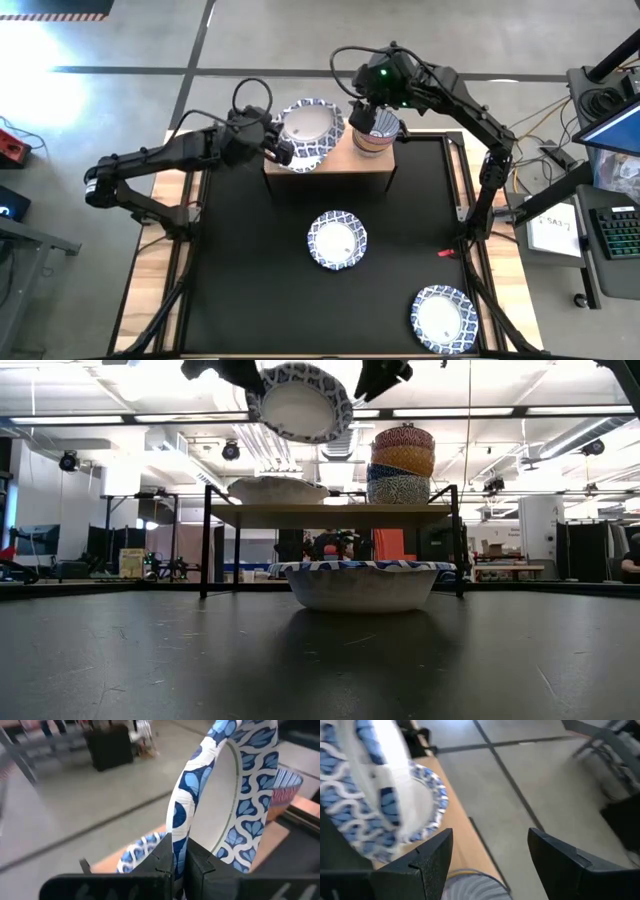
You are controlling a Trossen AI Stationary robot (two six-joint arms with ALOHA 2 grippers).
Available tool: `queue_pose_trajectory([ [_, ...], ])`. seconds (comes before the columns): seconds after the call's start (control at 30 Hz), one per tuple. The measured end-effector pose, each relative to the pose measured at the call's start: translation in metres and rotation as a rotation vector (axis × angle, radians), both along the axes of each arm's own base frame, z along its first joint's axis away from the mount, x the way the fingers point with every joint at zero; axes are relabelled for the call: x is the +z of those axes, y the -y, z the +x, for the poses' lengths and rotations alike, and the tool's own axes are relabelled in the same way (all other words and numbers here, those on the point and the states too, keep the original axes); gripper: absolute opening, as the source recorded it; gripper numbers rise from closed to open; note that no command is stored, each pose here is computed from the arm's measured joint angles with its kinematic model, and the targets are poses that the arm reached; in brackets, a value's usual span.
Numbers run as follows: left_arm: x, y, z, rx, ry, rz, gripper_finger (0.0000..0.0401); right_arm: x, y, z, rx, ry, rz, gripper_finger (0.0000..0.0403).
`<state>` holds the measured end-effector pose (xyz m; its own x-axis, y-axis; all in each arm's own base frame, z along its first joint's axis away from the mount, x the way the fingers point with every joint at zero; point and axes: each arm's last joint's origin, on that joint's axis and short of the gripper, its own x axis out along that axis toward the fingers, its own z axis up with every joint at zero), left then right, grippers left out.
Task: Place and stack bowls onto a shelf
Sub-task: Stack the white and blue bowl on top of the white and blue bowl on the shelf
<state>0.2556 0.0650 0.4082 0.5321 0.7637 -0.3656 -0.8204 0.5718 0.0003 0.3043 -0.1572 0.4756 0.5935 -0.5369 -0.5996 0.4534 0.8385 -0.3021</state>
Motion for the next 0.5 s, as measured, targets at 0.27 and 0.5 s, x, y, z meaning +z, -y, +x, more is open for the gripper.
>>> queue_pose_trajectory([
  [0.27,-0.009,-0.03,-0.011,-0.101,0.021,-0.252,0.0,-0.001,-0.002,-0.006,-0.06,-0.027,0.02,0.0247],
  [0.5,-0.021,-0.067,-0.034,-0.042,0.0,-0.454,0.0,-0.003,-0.006,-0.016,-0.136,-0.028,0.115,0.0247],
])
